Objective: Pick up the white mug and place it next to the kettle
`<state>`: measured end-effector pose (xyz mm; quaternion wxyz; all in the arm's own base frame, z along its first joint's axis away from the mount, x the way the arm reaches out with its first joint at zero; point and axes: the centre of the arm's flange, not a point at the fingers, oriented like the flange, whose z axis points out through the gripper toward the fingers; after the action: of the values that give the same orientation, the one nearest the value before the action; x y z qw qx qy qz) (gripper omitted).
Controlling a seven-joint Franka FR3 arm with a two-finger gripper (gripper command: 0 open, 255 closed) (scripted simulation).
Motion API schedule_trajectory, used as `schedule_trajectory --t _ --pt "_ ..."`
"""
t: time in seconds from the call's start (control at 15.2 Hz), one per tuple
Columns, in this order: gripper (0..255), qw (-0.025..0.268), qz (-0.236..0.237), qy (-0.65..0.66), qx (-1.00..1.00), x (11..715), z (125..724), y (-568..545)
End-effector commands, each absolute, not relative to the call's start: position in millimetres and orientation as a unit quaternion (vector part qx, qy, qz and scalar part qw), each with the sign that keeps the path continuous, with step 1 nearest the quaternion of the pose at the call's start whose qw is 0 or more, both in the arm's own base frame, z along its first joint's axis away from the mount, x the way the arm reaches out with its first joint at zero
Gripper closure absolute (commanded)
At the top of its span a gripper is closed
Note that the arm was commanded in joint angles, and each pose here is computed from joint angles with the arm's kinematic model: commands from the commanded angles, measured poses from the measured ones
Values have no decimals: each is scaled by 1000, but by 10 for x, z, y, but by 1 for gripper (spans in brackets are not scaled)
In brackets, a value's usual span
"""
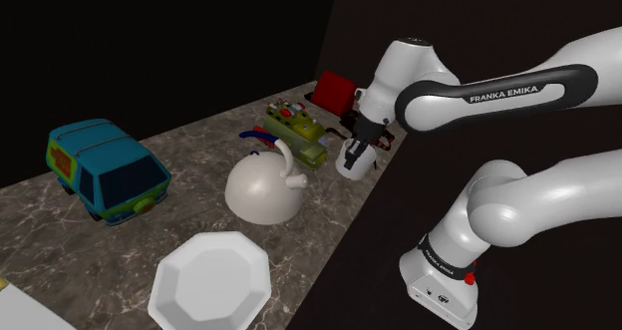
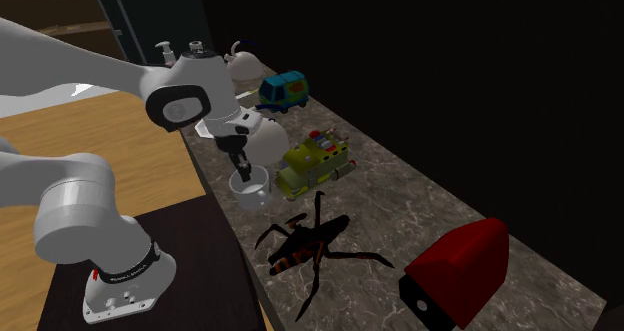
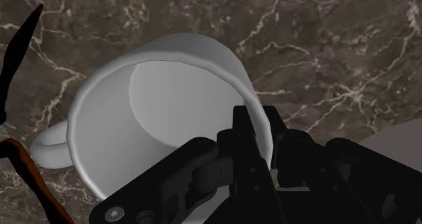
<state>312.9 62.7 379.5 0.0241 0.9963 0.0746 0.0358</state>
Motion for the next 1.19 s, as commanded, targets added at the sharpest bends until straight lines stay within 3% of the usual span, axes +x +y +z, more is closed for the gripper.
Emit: schedule_trajectory --t 0.0,0.73,0.79,1.12 --pt "255 24 36 75 996 3125 3684 625" --pt "255 24 36 75 996 3125 3503 625" --pt "0 24 36 75 996 3125 3503 625" --pt "0 24 36 75 996 3125 3503 625"
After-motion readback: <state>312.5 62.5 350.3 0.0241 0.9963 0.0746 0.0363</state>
